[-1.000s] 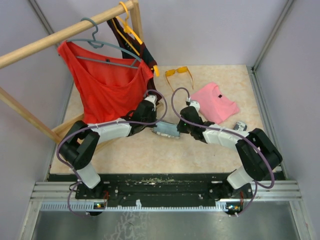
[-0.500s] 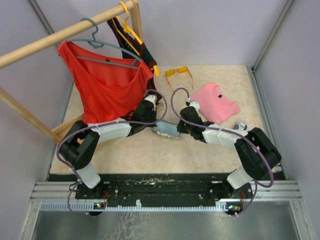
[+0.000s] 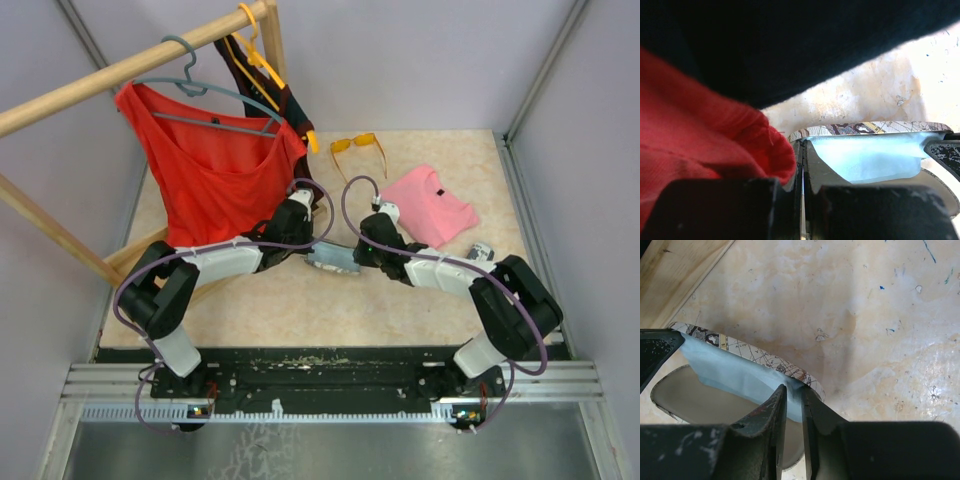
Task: Organize the sunglasses
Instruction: Place the glasses cleaning cloth in the sunglasses case.
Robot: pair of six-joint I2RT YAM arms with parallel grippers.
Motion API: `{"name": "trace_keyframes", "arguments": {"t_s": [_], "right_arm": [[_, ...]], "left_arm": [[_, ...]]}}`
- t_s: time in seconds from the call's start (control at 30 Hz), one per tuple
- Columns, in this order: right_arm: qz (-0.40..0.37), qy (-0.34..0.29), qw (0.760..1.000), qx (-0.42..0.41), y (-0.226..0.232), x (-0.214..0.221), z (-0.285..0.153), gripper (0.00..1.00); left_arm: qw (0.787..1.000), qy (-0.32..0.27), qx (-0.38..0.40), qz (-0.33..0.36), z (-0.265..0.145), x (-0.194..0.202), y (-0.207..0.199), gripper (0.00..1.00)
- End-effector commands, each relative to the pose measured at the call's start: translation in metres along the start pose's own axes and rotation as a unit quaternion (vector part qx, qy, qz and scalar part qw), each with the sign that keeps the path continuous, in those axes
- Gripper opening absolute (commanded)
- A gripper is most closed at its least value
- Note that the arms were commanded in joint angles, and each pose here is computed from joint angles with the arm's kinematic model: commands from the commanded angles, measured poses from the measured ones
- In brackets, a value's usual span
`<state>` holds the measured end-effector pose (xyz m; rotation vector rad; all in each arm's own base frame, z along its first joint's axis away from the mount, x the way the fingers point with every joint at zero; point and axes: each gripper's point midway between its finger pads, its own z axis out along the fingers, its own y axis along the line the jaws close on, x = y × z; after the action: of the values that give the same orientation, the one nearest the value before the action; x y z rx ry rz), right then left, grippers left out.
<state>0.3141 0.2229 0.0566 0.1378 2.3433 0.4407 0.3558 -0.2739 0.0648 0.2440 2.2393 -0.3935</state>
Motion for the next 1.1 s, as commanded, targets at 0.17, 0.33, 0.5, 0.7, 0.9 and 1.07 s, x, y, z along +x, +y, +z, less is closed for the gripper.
{"name": "trace_keyframes", "arguments": {"t_s": [0.17, 0.33, 0.5, 0.7, 0.9, 1.07], "right_arm": [[0.007, -0.06, 0.998, -0.017, 0.015, -0.043, -0.018, 0.24], [0.007, -0.068, 0.998, -0.016, 0.013, -0.047, -0.026, 0.25], [0.008, -0.074, 0.997, -0.013, 0.009, -0.047, -0.036, 0.25], [0.007, -0.08, 0.997, -0.008, 0.001, -0.044, -0.045, 0.26], [0.003, -0.083, 0.997, 0.001, -0.008, -0.041, -0.053, 0.26], [-0.009, -0.086, 0.996, 0.01, -0.015, -0.041, -0.059, 0.27]], "left_arm": [[1.0, -0.019, 0.008, -0.001, 0.004, -0.014, -0.003, 0.0], [1.0, -0.018, 0.01, -0.002, 0.003, -0.014, -0.004, 0.03], [1.0, -0.018, 0.014, -0.001, 0.002, -0.014, -0.005, 0.11], [1.0, -0.021, 0.015, -0.003, -0.002, -0.017, -0.006, 0.21], [0.999, -0.032, 0.017, -0.009, -0.011, -0.024, -0.006, 0.31], [0.999, -0.043, 0.019, -0.019, -0.02, -0.032, -0.007, 0.37]]}}
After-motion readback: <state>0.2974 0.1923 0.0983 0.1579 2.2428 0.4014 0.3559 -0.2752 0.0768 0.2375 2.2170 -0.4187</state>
